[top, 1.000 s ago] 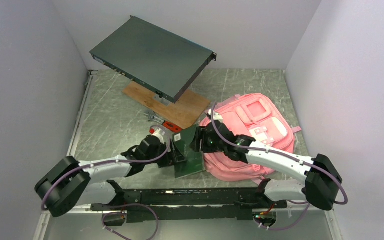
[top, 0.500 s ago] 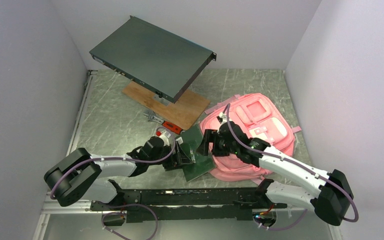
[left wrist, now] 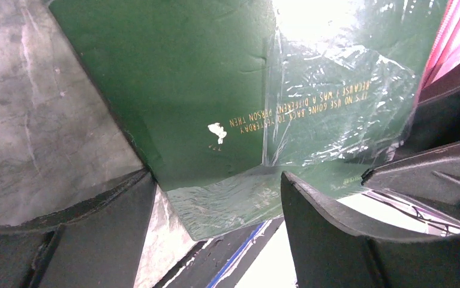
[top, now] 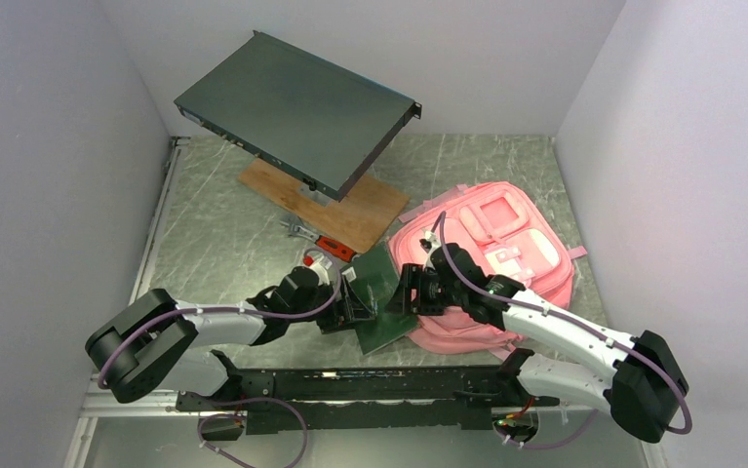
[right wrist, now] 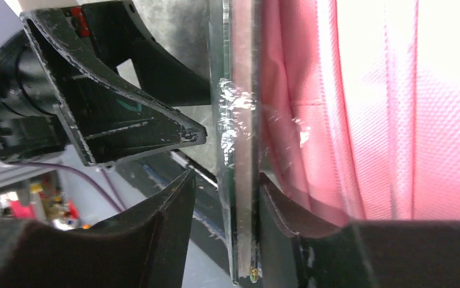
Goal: Pack the student bag
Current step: Pick up the book from the center of the board.
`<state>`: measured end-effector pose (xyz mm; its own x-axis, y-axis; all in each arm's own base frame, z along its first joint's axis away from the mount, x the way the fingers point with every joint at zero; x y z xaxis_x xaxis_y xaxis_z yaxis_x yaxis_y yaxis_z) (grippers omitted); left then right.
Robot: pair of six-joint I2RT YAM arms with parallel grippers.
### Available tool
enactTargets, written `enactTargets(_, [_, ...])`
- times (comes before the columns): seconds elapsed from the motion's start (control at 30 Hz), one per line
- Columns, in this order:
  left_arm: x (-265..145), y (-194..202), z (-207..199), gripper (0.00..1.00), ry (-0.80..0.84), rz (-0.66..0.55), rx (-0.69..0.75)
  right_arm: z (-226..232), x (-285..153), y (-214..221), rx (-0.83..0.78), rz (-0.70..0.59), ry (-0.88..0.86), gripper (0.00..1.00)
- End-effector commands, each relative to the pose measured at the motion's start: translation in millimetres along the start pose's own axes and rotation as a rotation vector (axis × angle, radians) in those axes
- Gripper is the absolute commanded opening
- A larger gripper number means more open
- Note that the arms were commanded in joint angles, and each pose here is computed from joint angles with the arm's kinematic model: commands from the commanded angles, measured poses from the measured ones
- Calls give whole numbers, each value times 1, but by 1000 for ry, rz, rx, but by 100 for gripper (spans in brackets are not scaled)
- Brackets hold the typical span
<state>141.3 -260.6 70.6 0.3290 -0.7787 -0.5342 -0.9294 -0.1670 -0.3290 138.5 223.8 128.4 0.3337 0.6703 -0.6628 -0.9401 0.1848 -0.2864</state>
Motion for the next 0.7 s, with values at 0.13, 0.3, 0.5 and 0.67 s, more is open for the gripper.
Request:
enactTargets(0.13, [-17,-11,-32,80,164,-84,129,42,-8,-7,60,-8,-258,6])
enactTargets(0.3, [-31,-16,-38,81,152,-115,227,51,-17,-14,42,-76,-376,0])
enactTargets(0.5, [-78,-34,-56,86,109,-235,419,73,-44,-27,-267,-81,-468,0])
enactTargets(0.67, [-151,-62,-74,94,-79,-366,594,83,-62,-22,-541,-24,-510,0])
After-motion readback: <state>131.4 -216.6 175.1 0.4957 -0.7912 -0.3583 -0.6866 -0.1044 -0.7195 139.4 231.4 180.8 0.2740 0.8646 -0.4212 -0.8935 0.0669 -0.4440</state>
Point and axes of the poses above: each gripper's point midway between its finger pads, its own x axis out along the fingers, its own z axis along the line the jaws close on, y = z × x, the point moved 4 cm from there along -x, back along the fingers, and after that the axes turned 8 degrees about x, right-handed, at the moved point
